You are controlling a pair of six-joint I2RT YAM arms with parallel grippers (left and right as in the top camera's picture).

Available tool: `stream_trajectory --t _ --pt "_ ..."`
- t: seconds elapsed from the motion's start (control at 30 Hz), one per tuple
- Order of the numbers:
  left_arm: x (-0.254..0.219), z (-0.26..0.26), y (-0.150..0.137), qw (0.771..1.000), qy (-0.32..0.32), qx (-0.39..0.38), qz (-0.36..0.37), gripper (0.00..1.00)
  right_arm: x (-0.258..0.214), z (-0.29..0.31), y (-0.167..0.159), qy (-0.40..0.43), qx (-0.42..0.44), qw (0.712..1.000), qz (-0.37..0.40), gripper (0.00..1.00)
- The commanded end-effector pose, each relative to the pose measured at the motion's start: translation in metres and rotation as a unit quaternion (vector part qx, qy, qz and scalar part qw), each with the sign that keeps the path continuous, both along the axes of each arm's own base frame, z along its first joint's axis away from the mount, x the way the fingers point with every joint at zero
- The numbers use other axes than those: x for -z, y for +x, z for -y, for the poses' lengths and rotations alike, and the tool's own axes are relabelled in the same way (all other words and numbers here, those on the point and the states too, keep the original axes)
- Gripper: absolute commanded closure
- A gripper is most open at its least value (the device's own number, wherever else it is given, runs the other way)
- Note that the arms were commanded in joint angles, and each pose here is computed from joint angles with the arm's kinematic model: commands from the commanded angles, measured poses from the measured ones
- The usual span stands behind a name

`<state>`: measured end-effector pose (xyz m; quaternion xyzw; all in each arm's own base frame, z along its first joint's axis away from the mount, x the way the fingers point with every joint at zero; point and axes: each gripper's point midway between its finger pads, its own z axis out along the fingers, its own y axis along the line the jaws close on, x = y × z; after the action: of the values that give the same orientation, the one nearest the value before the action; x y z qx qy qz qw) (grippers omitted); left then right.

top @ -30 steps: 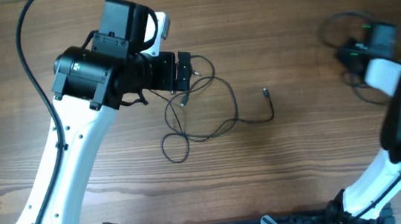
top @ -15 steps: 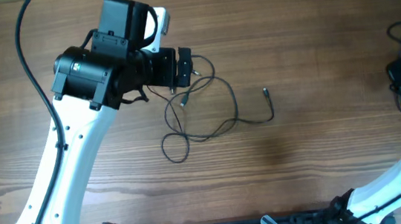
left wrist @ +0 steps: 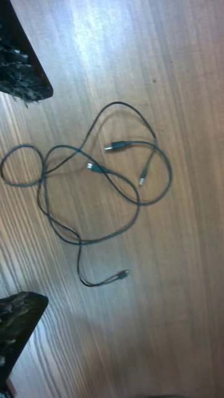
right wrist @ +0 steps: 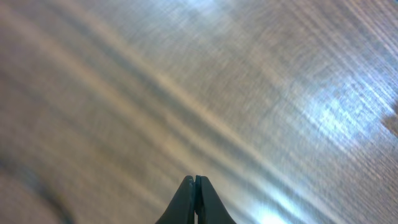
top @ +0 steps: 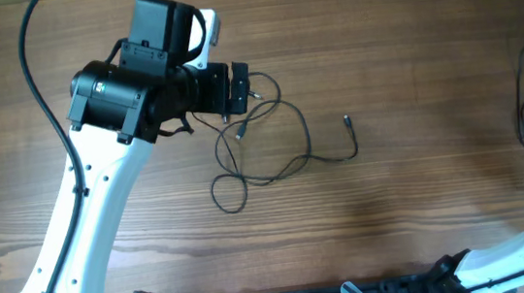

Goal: Untangle cables

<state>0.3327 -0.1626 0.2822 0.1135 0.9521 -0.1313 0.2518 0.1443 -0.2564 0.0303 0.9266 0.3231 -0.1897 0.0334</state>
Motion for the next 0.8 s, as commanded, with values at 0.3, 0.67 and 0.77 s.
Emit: stream_trajectory --t 0.3,0.67,0.77 --pt "0.005 -0.001 0.0 1.0 0.011 0.008 -0.001 0.0 0.036 0.061 0.011 -0.041 -0.028 0.997 0.059 0.96" --pt "0.0 0.002 0.007 1.0 -0.003 -0.006 0.01 0.0 0.081 0.022 0.167 -0.072 -0.244 0.954 0.157 0.96" --pt "-0.002 0.003 0.009 1.0 -0.006 -0.007 0.014 0.0 0.066 0.012 0.22 -0.124 -0.286 0.927 0.209 0.96"
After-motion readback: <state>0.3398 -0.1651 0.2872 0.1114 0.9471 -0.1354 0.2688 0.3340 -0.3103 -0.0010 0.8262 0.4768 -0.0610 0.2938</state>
